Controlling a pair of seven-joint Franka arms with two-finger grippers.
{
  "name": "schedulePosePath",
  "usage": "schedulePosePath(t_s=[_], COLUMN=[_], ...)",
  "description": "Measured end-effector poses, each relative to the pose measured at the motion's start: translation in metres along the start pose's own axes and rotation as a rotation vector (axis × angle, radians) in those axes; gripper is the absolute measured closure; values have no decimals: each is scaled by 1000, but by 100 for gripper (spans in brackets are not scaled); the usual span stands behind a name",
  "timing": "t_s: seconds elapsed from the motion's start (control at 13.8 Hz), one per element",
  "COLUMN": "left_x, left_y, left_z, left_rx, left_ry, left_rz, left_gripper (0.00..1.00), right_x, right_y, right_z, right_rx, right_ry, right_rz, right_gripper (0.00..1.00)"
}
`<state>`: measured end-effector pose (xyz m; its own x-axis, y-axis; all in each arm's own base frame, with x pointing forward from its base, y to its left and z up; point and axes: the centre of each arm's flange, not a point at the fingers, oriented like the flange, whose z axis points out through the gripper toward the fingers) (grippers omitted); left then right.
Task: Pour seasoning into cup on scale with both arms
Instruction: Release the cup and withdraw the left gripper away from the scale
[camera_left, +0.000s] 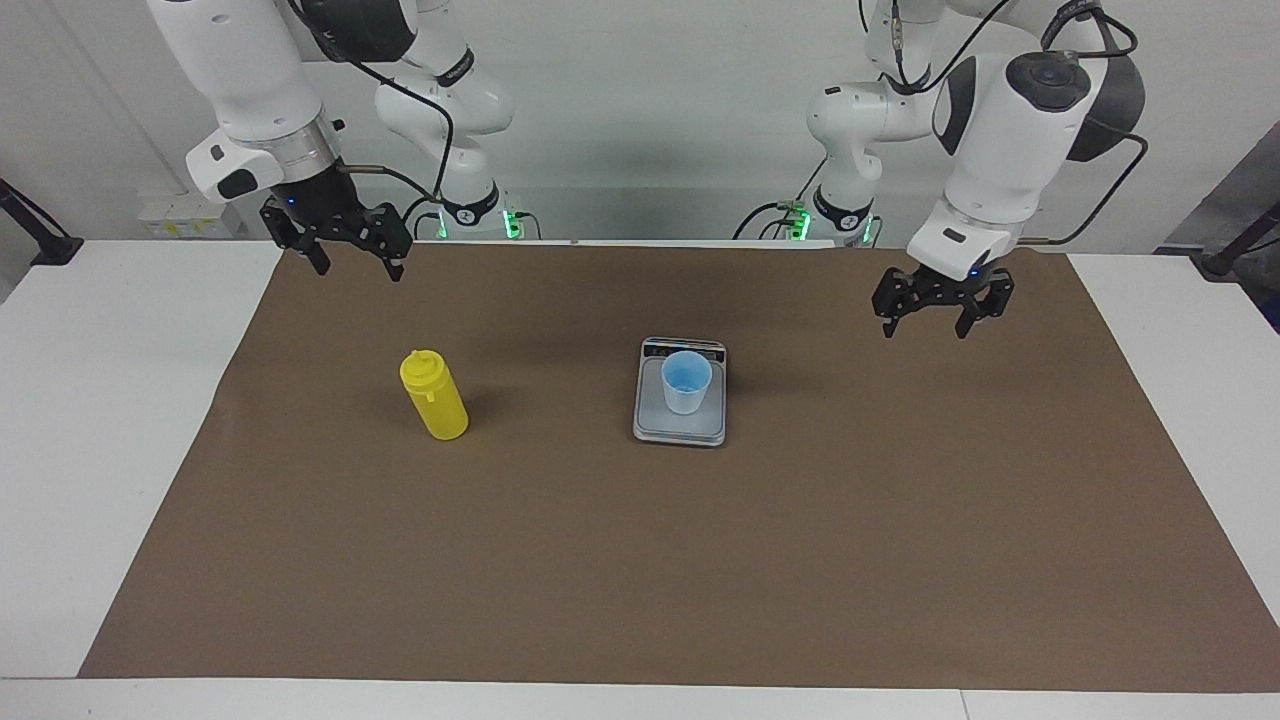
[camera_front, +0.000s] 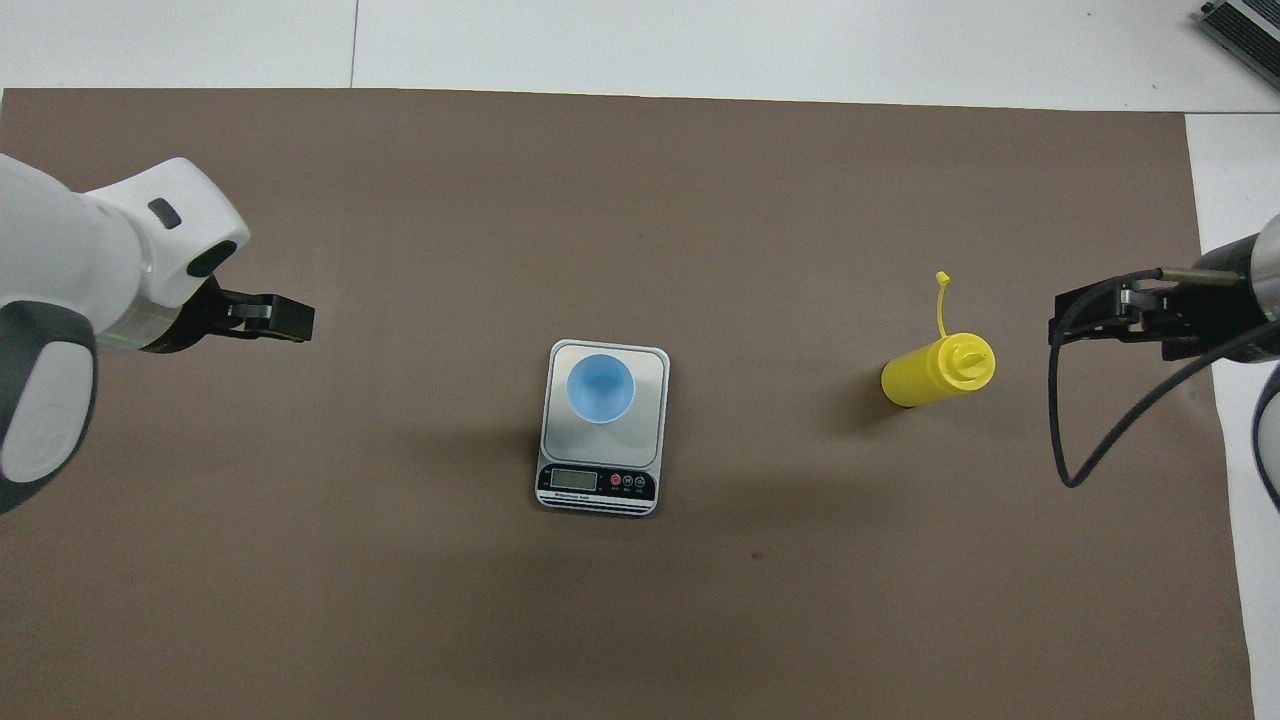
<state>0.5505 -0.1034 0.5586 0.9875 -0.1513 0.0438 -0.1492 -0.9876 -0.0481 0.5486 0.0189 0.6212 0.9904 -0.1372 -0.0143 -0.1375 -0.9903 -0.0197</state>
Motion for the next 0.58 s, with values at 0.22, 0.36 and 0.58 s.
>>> schedulePosePath(t_s=[0.22,0.36,0.58], left_x=[-3,-7,-14], left_y=[-28,-31,-32], left_z=[-21,-38,-66], left_rx=[0,0,0], left_ry=[-25,-47,-72], left_rz=[36,40,37], left_gripper=[0,0,0], right_x=[0,0,1], right_y=[0,0,5], right_z=[0,0,0], right_rx=[0,0,0], right_ry=[0,0,-2], right_rz=[0,0,10], right_gripper=[0,0,0])
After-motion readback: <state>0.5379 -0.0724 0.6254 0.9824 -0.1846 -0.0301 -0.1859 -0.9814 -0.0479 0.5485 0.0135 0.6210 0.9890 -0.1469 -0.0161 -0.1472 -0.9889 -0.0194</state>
